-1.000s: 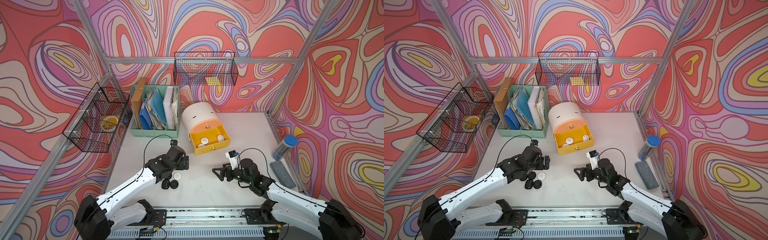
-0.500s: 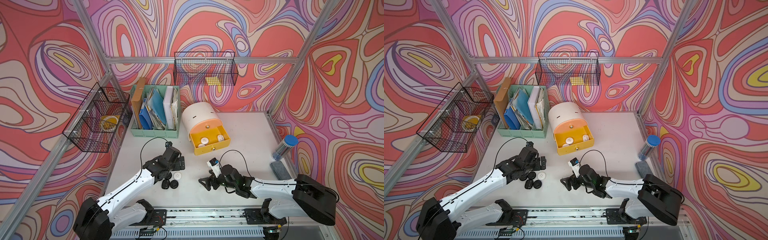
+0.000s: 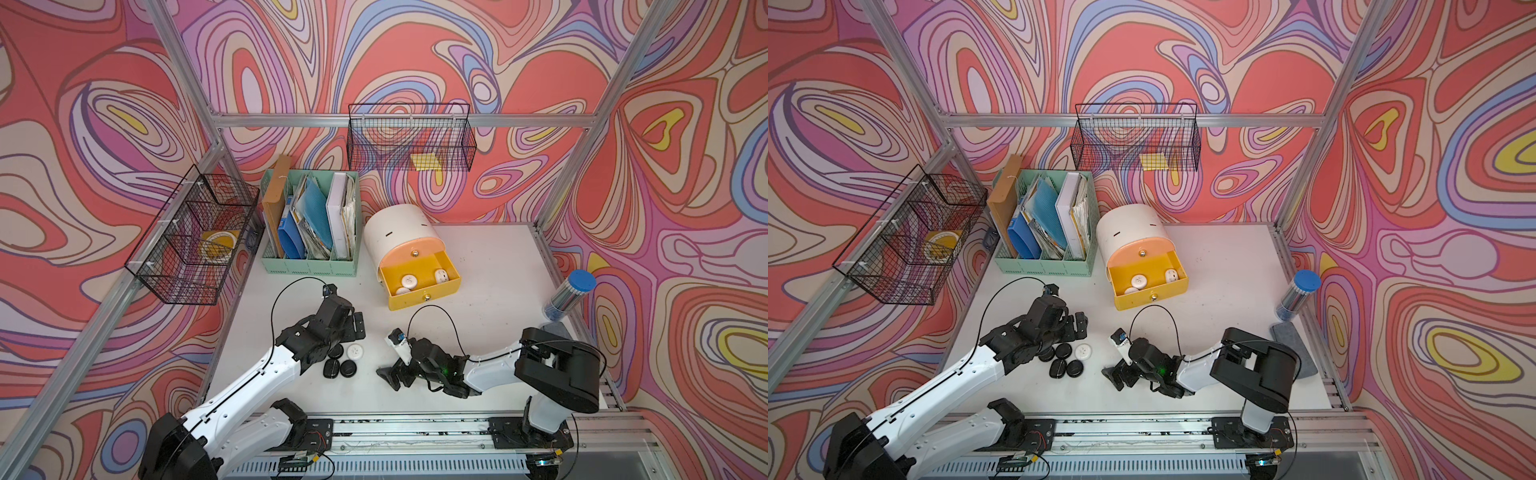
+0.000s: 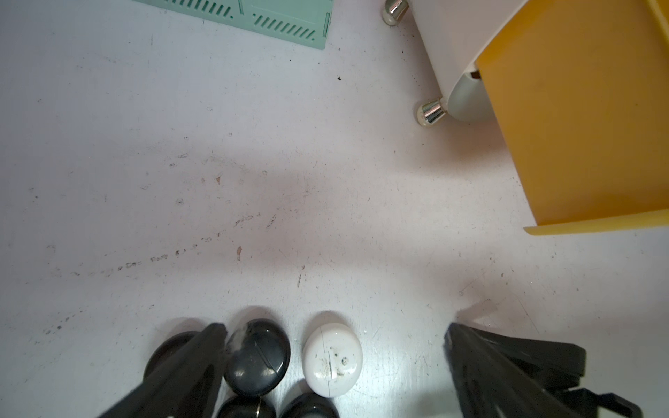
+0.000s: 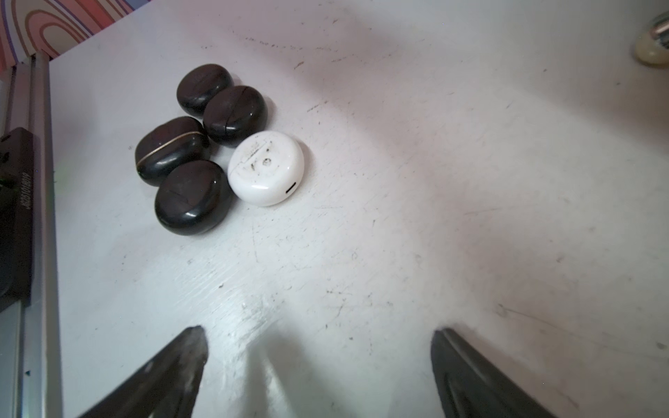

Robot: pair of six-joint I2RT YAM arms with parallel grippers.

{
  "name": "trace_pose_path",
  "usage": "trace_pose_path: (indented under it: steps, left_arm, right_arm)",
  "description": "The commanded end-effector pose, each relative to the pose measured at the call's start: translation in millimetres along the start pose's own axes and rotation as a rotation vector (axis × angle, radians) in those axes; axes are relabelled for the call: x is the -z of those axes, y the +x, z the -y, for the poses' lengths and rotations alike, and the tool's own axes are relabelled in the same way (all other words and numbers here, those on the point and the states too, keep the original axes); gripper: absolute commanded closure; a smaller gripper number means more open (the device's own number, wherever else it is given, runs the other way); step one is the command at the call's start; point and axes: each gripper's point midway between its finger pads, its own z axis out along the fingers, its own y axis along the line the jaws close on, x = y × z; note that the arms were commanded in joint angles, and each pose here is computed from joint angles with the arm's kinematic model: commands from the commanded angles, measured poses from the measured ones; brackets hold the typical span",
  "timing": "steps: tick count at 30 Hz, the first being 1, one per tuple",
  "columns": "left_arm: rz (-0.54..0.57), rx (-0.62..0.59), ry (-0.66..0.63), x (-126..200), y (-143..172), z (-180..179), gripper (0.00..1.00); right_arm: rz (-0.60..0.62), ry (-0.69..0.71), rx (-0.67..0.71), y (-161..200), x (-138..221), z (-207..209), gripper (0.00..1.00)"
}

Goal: Put the bluetooth earphones in the drawer according to color
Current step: Pick up the Bluetooth earphone from the center of the board.

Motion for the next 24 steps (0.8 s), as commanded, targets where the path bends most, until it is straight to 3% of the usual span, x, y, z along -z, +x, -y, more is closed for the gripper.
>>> trace_pose_path:
  steps: [1, 13, 19, 24]
  left_arm:
    - [0.023, 0.031, -0.016, 3, -1, -8, 0.01]
    - [0.054, 0.061, -0.023, 11, 0, -17, 0.01]
    - [0.059, 0.064, -0.018, 13, -2, -16, 0.01]
    - [0.063, 0.067, -0.021, 14, -2, -17, 0.01]
  right_arm:
    - [0.028, 0.011, 0.071, -7, -16, -4, 0.02]
    - [-0.050, 0.019, 0.189, 16, -64, -13, 0.11]
    - [-0.064, 0.040, 0.200, 20, -82, -13, 0.19]
    - [-0.059, 0.062, 0.197, 18, -94, -11, 0.20]
